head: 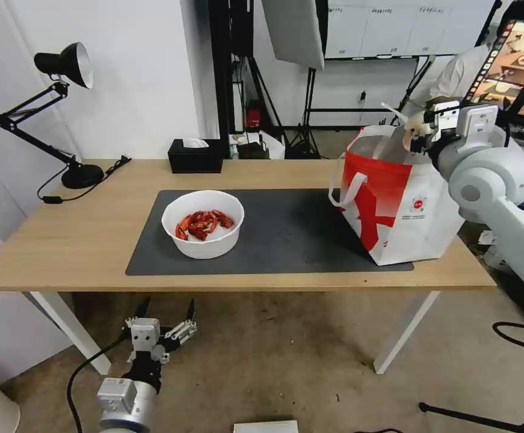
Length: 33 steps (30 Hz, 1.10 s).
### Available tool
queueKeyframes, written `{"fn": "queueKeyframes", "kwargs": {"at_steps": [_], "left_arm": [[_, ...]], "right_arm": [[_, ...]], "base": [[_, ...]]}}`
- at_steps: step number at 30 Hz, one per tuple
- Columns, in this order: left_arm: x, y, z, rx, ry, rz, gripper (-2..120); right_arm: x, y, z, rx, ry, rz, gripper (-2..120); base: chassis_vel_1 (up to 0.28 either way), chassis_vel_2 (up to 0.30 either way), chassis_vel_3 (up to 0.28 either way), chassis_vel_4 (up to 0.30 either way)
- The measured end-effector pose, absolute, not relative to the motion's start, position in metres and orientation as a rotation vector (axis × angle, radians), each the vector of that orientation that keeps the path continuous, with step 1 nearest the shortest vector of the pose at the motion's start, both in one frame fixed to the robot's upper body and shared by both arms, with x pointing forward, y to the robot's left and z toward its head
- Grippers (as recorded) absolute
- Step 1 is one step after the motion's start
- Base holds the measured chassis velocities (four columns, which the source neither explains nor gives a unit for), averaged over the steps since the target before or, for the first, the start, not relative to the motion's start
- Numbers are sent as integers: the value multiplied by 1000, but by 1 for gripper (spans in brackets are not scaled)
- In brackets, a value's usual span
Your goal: Pick up the trash from the table and place it into the takeout bag.
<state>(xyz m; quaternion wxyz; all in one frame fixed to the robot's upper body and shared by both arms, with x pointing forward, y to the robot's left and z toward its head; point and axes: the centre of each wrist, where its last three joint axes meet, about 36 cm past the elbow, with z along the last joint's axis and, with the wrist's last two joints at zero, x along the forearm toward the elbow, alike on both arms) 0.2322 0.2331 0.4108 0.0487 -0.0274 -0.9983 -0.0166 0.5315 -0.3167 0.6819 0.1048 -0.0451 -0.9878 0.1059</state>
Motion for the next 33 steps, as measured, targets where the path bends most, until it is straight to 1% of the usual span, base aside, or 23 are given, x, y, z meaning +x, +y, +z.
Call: {"fn": "queueKeyframes", "kwargs": {"at_steps": [2, 3, 4, 6, 7, 9, 10, 12, 13, 14, 16, 17, 18, 28, 33], "left_arm": [[232, 233, 411, -84, -3043, -51, 100], [232, 234, 411, -85, -3044, -53, 100], [232, 234, 411, -85, -3044, -53, 100], [232, 233, 411, -87, -3045, -52, 100], [232, 233, 411, -87, -3045, -52, 100], [233, 232, 410, -91, -3046, -49, 100], [233, 232, 410, -91, -3046, -49, 100], [233, 232, 410, -92, -3046, -46, 100], [233, 232, 410, -92, -3046, -46, 100], [233, 232, 410, -92, -3046, -45, 100], [233, 231, 411, -92, -3046, -43, 100], [233, 231, 411, -92, -3046, -43, 100], [233, 231, 412, -92, -3048, -43, 100], [233, 234, 416, -91, -3057, -49, 100], [233, 234, 417, -89, -3059, -47, 100]], "right_arm": [[531, -317, 683, -131, -2912, 313, 39], [531, -318, 684, -132, -2913, 317, 47], [531, -318, 684, -132, -2913, 317, 47], [530, -319, 686, -133, -2913, 323, 58], [530, -319, 686, -133, -2913, 323, 58], [529, -320, 686, -131, -2912, 326, 68], [529, -320, 686, -131, -2912, 326, 68], [528, -319, 686, -124, -2914, 324, 79], [528, -319, 686, -124, -2914, 324, 79], [528, -318, 686, -118, -2915, 323, 86], [525, -316, 683, -104, -2914, 321, 94], [525, -316, 683, -104, -2914, 321, 94], [524, -315, 680, -96, -2912, 317, 99], [520, -310, 671, -71, -2951, 264, 100], [514, -306, 659, 22, -3084, 171, 100]], "base": [[0, 0, 0, 0], [0, 0, 0, 0], [0, 0, 0, 0], [0, 0, 0, 0], [0, 0, 0, 0], [0, 0, 0, 0], [0, 0, 0, 0], [0, 0, 0, 0], [0, 0, 0, 0], [0, 0, 0, 0], [0, 0, 0, 0], [0, 0, 0, 0], [0, 0, 0, 0], [0, 0, 0, 0], [0, 0, 0, 0]]}}
